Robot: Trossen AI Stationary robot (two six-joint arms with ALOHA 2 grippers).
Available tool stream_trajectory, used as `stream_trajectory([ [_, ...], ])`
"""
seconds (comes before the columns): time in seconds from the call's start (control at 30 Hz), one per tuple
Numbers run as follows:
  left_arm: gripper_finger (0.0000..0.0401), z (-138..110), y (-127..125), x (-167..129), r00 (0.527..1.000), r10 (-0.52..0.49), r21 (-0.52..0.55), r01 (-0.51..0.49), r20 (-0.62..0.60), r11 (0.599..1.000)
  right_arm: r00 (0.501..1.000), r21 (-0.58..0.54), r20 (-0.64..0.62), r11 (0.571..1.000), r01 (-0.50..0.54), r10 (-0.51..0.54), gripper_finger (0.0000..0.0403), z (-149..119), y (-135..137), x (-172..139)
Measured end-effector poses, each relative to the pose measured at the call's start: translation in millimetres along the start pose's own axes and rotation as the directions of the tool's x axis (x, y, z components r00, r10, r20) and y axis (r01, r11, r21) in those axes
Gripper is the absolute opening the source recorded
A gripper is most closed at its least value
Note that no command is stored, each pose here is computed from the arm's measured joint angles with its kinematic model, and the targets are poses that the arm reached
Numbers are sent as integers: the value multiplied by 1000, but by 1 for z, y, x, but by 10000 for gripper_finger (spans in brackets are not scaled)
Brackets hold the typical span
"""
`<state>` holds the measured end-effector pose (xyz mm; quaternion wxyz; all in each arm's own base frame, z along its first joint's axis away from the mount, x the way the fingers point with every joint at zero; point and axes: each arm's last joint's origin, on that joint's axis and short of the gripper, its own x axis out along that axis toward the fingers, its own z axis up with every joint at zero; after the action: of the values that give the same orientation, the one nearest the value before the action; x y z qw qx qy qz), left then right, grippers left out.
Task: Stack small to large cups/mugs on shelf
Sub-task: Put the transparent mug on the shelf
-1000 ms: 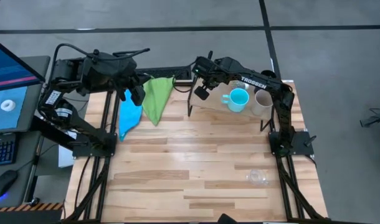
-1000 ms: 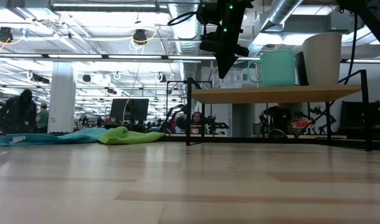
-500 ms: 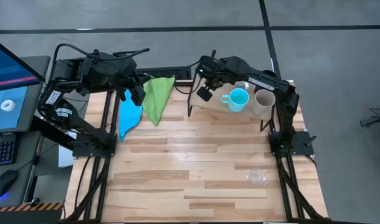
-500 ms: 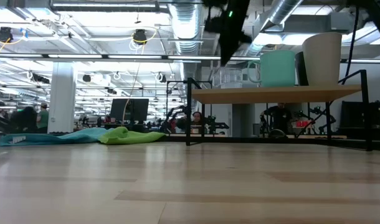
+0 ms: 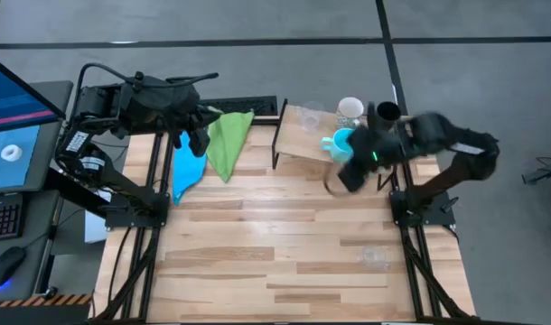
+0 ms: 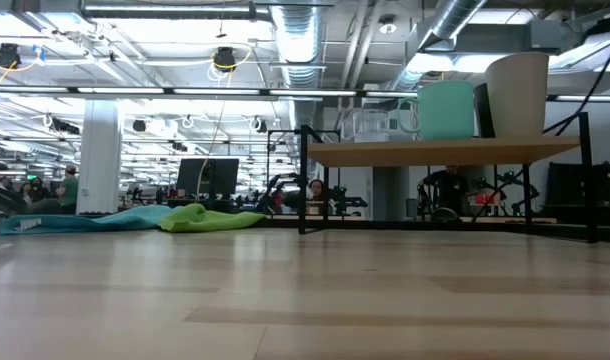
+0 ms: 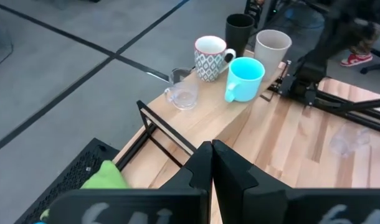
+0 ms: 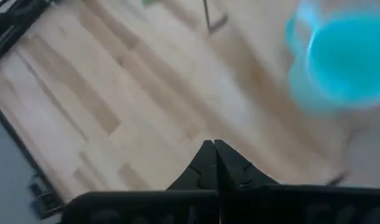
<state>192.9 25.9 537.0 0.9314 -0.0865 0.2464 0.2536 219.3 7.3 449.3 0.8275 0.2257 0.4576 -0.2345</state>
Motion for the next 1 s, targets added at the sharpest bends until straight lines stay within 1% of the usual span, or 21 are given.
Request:
stream_trajectory([
  [0.1,0,0,-1,0,1000,-16,3,16,1,1000,999,105,-42,994,2,2,3,-39,13,3],
  [0.27,0,0,-1,0,1000,-18,25,18,0,1000,982,252,-191,967,40,10,11,-106,23,13],
  [0.4,0,0,-1,0,1000,-18,30,18,0,999,948,318,-317,940,124,-18,11,-145,31,22],
  [0.5,0,0,-1,0,1000,-28,30,28,-3,999,904,320,-423,924,208,-57,17,-170,36,29],
  [0.6,0,0,-2,0,999,-52,31,53,-9,998,852,285,-513,916,284,-104,43,-191,43,39],
  [0.67,0,0,-2,0,998,-55,31,55,-10,998,834,293,-537,898,327,-129,68,-201,45,44],
  [0.87,0,0,-2,0,998,-56,34,56,-11,998,836,389,-546,871,299,-43,147,-223,45,60],
  [1.0,4,0,-2,0,998,-60,51,61,-13,997,833,406,-552,861,306,-35,178,-240,42,74],
])
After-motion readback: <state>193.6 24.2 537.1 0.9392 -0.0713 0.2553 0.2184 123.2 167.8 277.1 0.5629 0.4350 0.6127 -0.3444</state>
